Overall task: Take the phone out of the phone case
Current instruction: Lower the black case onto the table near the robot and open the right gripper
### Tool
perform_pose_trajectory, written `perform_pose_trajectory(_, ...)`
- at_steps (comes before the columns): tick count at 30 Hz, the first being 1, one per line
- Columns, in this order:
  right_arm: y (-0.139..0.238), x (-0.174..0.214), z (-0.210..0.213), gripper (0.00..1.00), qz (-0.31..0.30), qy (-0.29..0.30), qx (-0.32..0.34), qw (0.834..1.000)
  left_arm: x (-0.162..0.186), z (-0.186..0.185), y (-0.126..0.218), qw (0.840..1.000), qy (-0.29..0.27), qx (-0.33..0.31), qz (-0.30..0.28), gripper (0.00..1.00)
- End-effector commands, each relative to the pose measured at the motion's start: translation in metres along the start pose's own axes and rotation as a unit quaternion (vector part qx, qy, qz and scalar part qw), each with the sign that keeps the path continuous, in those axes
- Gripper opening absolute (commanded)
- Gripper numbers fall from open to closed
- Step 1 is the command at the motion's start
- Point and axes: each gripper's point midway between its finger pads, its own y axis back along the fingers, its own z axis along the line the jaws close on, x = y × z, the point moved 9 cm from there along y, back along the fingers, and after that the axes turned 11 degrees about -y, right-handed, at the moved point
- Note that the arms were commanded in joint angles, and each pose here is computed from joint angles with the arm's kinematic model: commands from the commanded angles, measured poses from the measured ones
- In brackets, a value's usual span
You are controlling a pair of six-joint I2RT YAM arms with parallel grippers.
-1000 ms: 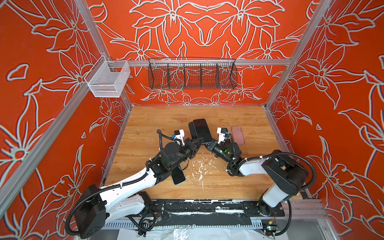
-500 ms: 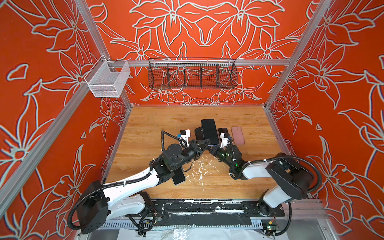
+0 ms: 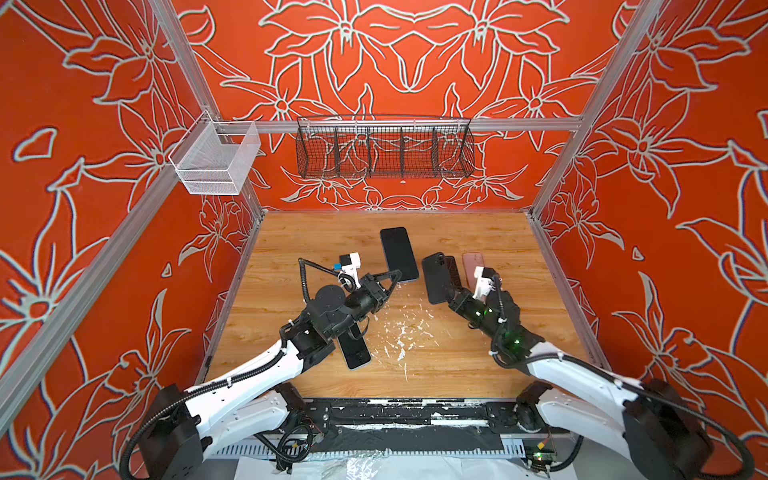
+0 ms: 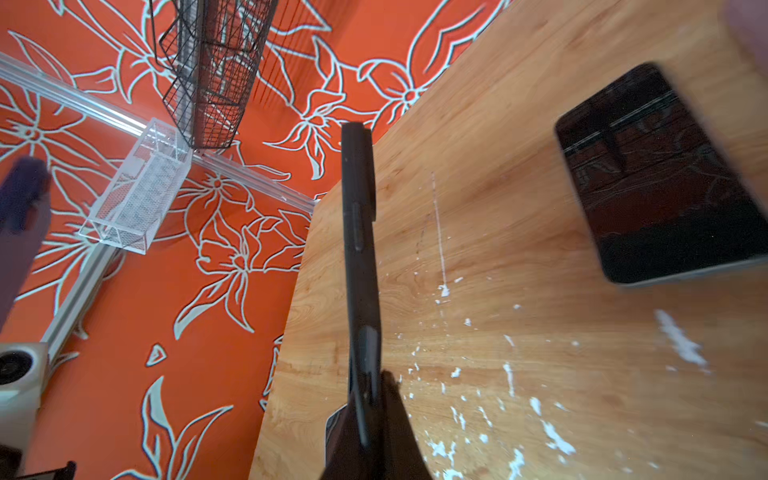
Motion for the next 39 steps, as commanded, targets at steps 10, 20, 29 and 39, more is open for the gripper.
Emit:
perform_pose_trajectory(10, 0.076, 0.004, -0.073, 0.02, 0.034, -0.025, 0.172, 0.984, -0.012, 0.016, 0.005, 1.0, -0.017, 0.01, -0.005, 0.0)
perform_pose_trajectory(20, 0.082, 0.003, -0.108, 0.01, 0.021, -0.059, 0.205, 0.977, -0.013, 0.033, -0.007, 1.0, -0.007, 0.001, 0.019, 0.0)
perform_pose_trajectory(29, 0.086, -0.005, -0.124, 0.02, 0.015, -0.072, 0.226, 0.971, -0.013, 0.043, -0.015, 0.999, 0.005, 0.006, 0.031, 0.0)
perform_pose_trajectory(39, 0.083, -0.02, -0.134, 0.15, 0.022, -0.073, 0.254, 0.964, -0.012, 0.05, -0.019, 0.999, 0.005, -0.003, 0.036, 0.0)
